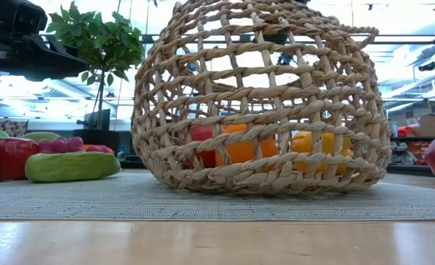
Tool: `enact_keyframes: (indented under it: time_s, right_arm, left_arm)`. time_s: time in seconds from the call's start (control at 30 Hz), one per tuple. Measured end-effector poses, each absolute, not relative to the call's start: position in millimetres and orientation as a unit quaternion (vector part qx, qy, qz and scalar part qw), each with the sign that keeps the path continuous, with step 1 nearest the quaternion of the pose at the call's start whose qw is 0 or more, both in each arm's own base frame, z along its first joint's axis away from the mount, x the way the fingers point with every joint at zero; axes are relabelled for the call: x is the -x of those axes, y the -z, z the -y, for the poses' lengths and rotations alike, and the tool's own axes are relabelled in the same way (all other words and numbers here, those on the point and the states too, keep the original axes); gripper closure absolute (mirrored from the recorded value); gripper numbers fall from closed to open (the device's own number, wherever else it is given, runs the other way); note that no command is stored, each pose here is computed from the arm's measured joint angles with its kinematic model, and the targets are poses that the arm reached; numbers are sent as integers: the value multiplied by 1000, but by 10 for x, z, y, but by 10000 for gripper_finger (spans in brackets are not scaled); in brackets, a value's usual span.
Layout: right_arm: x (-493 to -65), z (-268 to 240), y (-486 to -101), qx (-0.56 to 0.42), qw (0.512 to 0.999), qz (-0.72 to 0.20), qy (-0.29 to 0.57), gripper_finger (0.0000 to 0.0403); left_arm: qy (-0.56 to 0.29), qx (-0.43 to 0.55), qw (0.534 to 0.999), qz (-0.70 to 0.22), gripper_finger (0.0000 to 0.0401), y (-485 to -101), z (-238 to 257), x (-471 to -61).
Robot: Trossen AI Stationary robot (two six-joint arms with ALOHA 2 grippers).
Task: Build produce basket
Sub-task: Put the red pomegranate into the brown basket
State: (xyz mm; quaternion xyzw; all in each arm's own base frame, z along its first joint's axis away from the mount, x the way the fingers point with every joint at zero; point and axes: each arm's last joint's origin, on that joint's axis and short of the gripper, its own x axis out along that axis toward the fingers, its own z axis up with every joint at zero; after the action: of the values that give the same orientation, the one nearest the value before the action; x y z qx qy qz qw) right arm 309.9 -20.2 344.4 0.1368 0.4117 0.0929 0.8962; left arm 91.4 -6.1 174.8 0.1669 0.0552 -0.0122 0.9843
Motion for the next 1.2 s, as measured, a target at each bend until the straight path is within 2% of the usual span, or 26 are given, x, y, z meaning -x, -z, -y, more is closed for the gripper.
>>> enact_keyframes:
  time_s: [0.17,0.43,0.63,0.93,1.2]
  right_arm:
    - [-2796,7,-3744,-116,916,-377,-76,14]
    - [-2364,-481,-3800,-103,914,-387,-66,14]
    - [-2092,-865,-3524,-153,895,-406,-101,14]
    - [-1795,-1082,-3004,-164,871,-460,-42,14]
    - [-1615,-1022,-2682,-162,856,-491,4,21]
  left_arm:
    - [12,-167,984,-55,370,-1748,61,-914]
    - [12,-167,984,-55,371,-1748,61,-914]
    - [12,-167,984,-55,365,-1748,61,-914]
    - [12,-167,984,-55,370,-1748,62,-914]
    - [12,-167,984,-55,365,-1748,61,-914]
